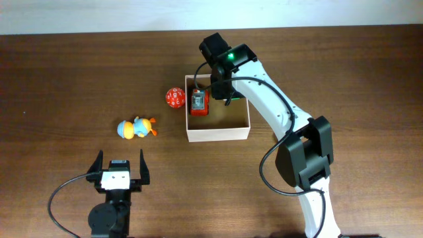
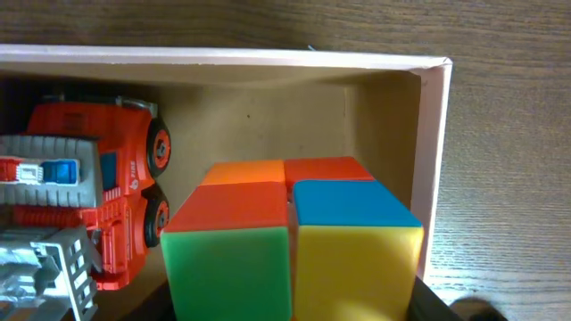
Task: Pack container
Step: 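Lower the cube into the box beside the truck and release it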
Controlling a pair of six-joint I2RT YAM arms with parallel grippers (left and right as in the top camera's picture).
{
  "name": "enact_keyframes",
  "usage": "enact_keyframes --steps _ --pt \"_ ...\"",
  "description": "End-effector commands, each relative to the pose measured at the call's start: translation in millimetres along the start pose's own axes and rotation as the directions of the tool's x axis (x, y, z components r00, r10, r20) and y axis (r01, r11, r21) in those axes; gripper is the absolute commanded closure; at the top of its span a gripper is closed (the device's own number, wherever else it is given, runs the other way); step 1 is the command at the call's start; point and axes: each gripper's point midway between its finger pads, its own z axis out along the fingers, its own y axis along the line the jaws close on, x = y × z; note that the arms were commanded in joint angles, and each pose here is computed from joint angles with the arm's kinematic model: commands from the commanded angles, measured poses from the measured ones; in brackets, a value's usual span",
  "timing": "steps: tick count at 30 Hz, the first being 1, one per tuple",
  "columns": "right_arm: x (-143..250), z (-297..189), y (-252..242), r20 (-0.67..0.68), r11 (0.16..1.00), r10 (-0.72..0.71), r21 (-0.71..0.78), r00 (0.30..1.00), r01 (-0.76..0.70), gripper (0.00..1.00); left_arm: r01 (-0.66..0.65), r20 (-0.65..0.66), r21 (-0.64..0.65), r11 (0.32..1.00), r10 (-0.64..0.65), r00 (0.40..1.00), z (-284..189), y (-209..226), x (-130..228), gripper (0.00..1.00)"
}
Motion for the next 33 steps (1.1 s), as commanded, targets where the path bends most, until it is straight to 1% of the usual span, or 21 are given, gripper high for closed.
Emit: enact_keyframes --steps 1,7,14,24,29,31,33 --pt "-2 6 -9 0.003 0.999 0.019 0.029 1.000 -0.019 0.55 -0.012 0.000 -0.012 1.000 0.012 1.000 0 2 0 0.01" --pt "-5 10 -18 -0.005 0.999 0.038 0.035 0.999 -0.037 0.55 -0.012 0.000 -0.012 1.000 0.012 1.000 0 2 0 0.01" --pt "0 17 -14 -0.030 0.999 0.035 0.023 0.999 -0.034 0.55 -0.012 0.000 -0.012 1.000 0.012 1.000 0 2 0 0.01" --pt "14 40 -16 -0.075 0.999 0.031 0.043 0.997 -0.028 0.55 -0.013 0.000 -0.012 1.000 0.013 1.000 0 2 0 0.01" --pt "12 43 -14 -0.065 0.999 0.033 0.038 0.997 -0.030 0.55 -0.013 0.000 -0.012 1.000 0.013 1.000 0 2 0 0.01" --pt "10 43 -14 -0.059 0.999 0.035 0.035 0.998 -0.033 0.54 -0.013 0.000 -0.012 1.000 0.013 1.000 0 2 0 0.01" --pt "9 43 -14 -0.056 0.999 0.035 0.033 0.998 -0.033 0.43 -0.013 0.000 -0.012 1.000 0.013 1.000 0 2 0 0.01"
